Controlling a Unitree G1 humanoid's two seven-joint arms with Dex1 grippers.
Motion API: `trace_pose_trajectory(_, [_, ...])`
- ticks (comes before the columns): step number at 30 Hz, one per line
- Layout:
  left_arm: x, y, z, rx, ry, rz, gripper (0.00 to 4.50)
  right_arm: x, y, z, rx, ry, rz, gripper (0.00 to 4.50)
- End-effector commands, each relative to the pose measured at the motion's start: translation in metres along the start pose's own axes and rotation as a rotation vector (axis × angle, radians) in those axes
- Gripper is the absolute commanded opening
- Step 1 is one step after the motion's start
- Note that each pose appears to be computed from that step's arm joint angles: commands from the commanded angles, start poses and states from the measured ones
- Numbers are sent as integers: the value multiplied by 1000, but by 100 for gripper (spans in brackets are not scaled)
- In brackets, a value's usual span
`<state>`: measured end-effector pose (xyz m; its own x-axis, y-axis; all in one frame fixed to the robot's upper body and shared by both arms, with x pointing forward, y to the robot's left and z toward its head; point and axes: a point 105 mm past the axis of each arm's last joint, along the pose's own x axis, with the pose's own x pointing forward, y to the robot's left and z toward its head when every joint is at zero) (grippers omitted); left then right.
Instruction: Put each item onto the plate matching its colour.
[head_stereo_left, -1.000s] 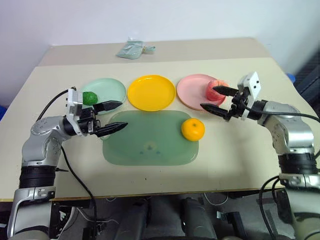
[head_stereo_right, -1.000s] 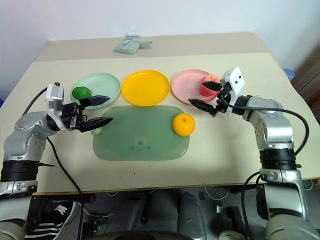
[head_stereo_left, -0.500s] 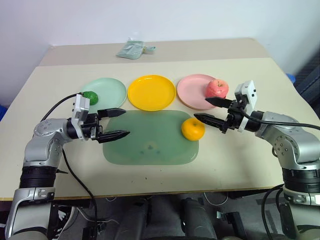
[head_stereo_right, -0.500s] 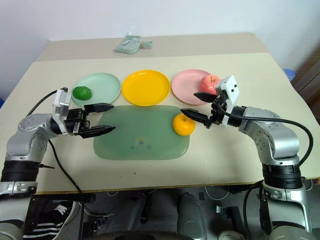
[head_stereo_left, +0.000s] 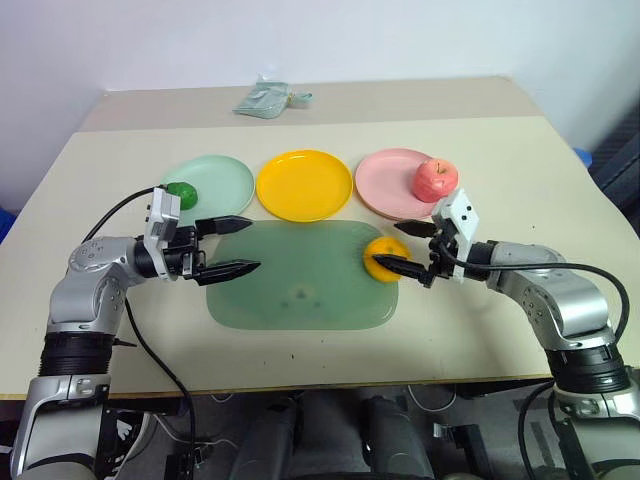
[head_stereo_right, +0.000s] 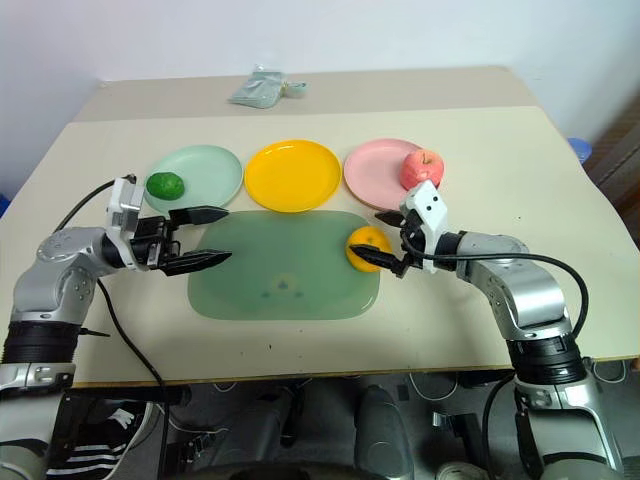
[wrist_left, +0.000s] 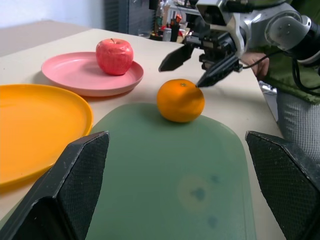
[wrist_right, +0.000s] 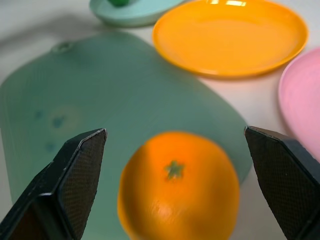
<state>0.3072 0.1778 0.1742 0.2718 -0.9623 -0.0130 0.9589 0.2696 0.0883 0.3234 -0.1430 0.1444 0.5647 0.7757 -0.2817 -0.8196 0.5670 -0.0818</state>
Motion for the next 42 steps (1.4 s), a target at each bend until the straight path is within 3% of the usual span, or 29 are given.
trace_pose_trajectory(1, [1, -2, 9, 34, -15, -8, 450, -2, -4, -3, -41, 17, -15, 449])
trace_pose_trajectory(12, [2, -1, 12, 46, -18, -5, 450, 1, -5, -14, -30, 49, -13, 449])
trace_pose_trajectory(16, [3, -2, 14, 50, -18, -5, 450, 2, -5, -10, -20, 27, -8, 342])
trace_pose_trajectory(25, [3, 6, 18, 79, -33, 53, 450, 5, -9, 39, 31, -164, -2, 331])
trace_pose_trajectory(32, [2, 29, 10, 157, -64, 292, 450, 52, -29, 91, -42, -299, -124, 331])
trace_pose_trajectory(42, [-7, 33, -7, 155, -47, 416, 450, 127, -23, 115, -131, -321, -138, 331])
